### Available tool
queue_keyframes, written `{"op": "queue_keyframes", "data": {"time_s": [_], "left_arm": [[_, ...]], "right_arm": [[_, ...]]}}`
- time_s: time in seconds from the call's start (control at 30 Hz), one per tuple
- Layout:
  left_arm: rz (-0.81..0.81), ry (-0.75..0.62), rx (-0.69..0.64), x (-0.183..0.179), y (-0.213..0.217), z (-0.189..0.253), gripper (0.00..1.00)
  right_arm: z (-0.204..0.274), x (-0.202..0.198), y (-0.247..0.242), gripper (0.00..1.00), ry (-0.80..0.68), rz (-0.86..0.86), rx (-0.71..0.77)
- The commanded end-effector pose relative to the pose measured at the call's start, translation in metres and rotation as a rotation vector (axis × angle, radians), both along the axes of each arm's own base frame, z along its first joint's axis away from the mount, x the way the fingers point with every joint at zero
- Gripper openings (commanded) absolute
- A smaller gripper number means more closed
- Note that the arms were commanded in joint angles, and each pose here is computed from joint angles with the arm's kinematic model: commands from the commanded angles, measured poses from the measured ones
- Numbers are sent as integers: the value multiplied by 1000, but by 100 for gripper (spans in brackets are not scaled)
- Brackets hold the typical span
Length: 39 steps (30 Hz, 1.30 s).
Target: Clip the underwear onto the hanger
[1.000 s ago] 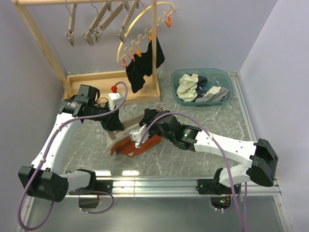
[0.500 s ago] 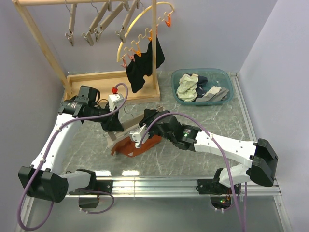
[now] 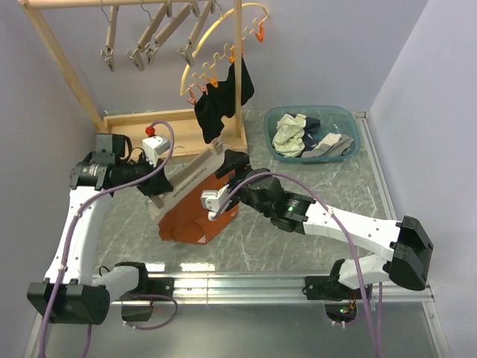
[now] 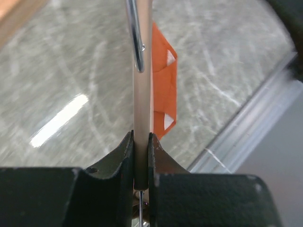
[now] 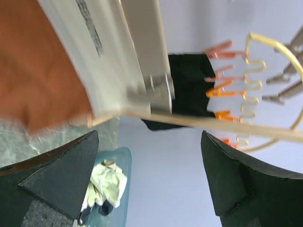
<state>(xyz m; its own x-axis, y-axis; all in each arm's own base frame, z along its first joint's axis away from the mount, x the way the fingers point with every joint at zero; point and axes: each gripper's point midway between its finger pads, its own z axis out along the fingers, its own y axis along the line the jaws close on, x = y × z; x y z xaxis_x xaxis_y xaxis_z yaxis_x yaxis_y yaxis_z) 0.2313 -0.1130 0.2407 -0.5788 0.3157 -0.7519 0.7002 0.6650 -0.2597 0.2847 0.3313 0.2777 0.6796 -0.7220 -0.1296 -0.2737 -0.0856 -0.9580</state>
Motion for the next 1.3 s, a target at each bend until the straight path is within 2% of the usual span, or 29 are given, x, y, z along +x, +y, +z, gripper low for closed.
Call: {"op": "queue_keyframes", "data": {"time_s": [0.0, 0.17, 0.33, 0.5, 0.67, 0.87, 1.0, 1.27], "left_arm": [[143, -105, 50, 3, 23, 24, 0], [376, -125, 133, 6, 67, 29, 0], [607, -75, 160, 11, 110, 36, 0], [786, -131, 197, 26, 164, 77, 0], [811, -170, 184, 58, 196, 131, 0], [796, -280, 189, 97, 219, 164, 0], [793, -432, 144, 127, 231, 199, 0], [774, -615, 31, 178, 241, 253, 0]], "right_arm": [[37, 10, -25, 96, -33, -88, 118], [49, 23, -46, 97, 12, -164, 176], [58, 33, -64, 99, 38, -218, 214], [58, 32, -74, 99, 57, -238, 234], [53, 30, -78, 100, 65, -241, 241], [49, 28, -84, 100, 69, -257, 243], [47, 28, -85, 100, 73, -260, 242], [38, 27, -88, 100, 76, -266, 226]]}}
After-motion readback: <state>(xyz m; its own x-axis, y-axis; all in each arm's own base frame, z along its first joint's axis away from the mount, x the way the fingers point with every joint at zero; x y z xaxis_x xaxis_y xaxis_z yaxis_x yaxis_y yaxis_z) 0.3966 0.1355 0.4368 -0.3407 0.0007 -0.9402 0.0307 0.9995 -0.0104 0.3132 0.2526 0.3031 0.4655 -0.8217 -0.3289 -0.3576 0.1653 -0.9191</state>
